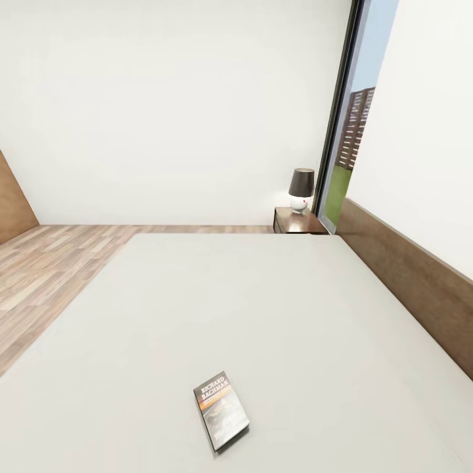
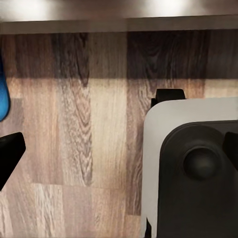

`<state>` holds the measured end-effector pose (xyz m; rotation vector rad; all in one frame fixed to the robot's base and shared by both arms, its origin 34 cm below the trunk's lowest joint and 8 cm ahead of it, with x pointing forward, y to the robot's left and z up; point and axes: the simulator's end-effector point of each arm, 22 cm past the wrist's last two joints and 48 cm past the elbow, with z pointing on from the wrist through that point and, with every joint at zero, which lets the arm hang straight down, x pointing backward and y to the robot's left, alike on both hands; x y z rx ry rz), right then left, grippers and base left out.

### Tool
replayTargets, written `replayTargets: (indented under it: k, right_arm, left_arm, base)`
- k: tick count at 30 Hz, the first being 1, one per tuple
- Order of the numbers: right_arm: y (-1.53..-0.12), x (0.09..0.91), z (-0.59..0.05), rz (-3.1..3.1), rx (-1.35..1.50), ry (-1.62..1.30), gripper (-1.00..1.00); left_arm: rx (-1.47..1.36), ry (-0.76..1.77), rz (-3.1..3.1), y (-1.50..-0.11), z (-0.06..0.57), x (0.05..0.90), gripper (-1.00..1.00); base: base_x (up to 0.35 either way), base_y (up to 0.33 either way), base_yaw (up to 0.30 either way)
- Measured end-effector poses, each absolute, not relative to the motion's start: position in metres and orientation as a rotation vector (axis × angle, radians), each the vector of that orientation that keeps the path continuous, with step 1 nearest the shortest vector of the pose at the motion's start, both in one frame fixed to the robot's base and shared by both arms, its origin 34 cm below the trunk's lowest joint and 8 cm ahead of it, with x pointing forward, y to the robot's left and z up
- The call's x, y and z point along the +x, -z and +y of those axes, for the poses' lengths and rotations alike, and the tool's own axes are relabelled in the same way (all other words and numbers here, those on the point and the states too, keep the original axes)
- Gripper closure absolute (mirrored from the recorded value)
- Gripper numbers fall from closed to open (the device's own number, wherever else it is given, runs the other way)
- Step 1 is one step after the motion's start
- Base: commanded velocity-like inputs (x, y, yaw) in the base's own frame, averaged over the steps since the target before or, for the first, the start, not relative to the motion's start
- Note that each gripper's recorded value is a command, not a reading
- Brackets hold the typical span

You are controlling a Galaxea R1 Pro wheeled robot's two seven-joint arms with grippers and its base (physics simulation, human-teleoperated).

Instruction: In the bedroom, move the book from the bed onto either nightstand, and place the two sandals side by side next to the bed.

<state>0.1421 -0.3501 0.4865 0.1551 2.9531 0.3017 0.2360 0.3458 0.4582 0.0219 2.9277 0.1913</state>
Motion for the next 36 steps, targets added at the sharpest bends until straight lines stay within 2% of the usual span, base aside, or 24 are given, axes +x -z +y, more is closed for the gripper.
replayTargets:
  k: [36]
  right_arm:
    - [-0.4871, 0.1444, -0.3475, 2.945, 0.16, -0.319, -1.0]
  left_arm:
    - [0.019, -0.213, 2.915, -0.4597, 0.3527, 0.2385, -1.0]
  base:
    - [0.0, 0.0, 0.0]
